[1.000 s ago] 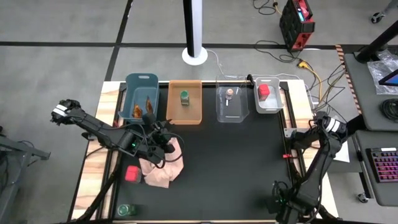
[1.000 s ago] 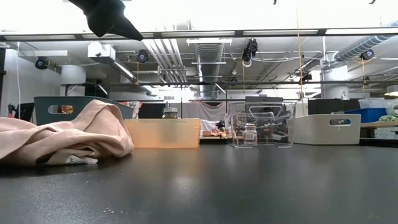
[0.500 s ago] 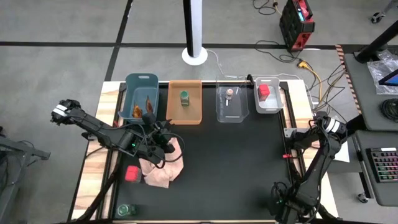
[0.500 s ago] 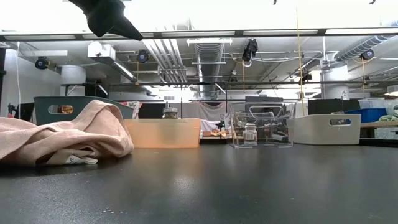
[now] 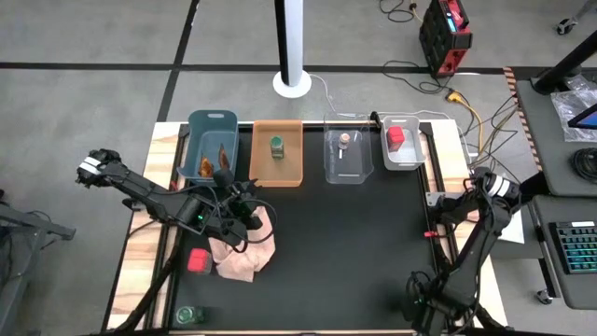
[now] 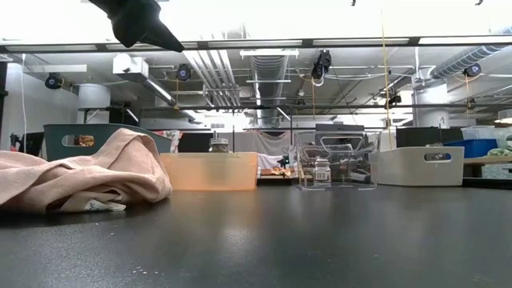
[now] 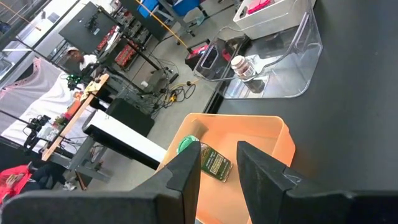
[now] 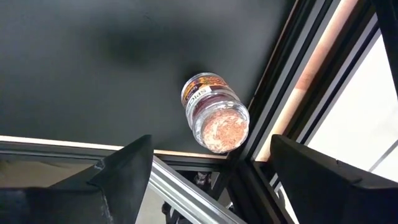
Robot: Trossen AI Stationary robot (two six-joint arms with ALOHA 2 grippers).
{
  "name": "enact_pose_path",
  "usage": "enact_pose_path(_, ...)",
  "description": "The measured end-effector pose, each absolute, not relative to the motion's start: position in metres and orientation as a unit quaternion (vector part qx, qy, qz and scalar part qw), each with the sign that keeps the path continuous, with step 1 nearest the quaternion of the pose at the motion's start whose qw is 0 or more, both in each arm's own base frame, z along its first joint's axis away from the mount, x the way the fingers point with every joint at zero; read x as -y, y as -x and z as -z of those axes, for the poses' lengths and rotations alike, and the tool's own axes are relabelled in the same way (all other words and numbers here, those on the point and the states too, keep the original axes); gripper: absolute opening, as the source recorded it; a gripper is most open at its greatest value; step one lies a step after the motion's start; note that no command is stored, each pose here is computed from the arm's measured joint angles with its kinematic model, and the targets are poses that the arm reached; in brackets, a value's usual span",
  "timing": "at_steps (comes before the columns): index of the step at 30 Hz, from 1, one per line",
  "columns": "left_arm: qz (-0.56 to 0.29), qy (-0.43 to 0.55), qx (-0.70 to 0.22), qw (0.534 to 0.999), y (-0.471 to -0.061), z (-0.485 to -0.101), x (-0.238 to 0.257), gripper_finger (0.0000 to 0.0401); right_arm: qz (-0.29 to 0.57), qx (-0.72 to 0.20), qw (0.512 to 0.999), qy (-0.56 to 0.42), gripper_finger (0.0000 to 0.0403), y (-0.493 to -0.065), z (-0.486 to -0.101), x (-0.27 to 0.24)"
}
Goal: Sort spices by type
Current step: Put the brown seasoning bottle into the transparent bin
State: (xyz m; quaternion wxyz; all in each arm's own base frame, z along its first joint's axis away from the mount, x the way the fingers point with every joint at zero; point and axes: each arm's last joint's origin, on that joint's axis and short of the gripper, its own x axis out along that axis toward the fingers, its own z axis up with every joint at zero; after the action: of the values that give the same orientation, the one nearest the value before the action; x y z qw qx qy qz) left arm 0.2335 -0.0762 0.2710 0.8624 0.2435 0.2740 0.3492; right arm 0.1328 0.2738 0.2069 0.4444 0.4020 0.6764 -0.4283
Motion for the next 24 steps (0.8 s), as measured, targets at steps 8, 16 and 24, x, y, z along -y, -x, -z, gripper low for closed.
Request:
enact_pose_path(8, -0.350, -0.242, -0.273, 0.863, -0.233, -0.271, 0.076, 0.0089, 0.416, -0.685, 0.448, -0.395, 0.0313, -0.132, -0.200, -0.272)
enact_pose_path(16, -0.350, -0.239, -0.272, 0.864, -0.234, -0.271, 0.076, 0.0089, 0.414, -0.682, 0.480, -0.364, 0.0313, -0.137, -0.194, -0.262)
enact_pose_path(24, -0.351, -0.235, -0.268, 0.866, -0.234, -0.272, 0.077, 0.0089, 0.397, -0.692, 0.497, -0.343, 0.0290, -0.154, -0.193, -0.248)
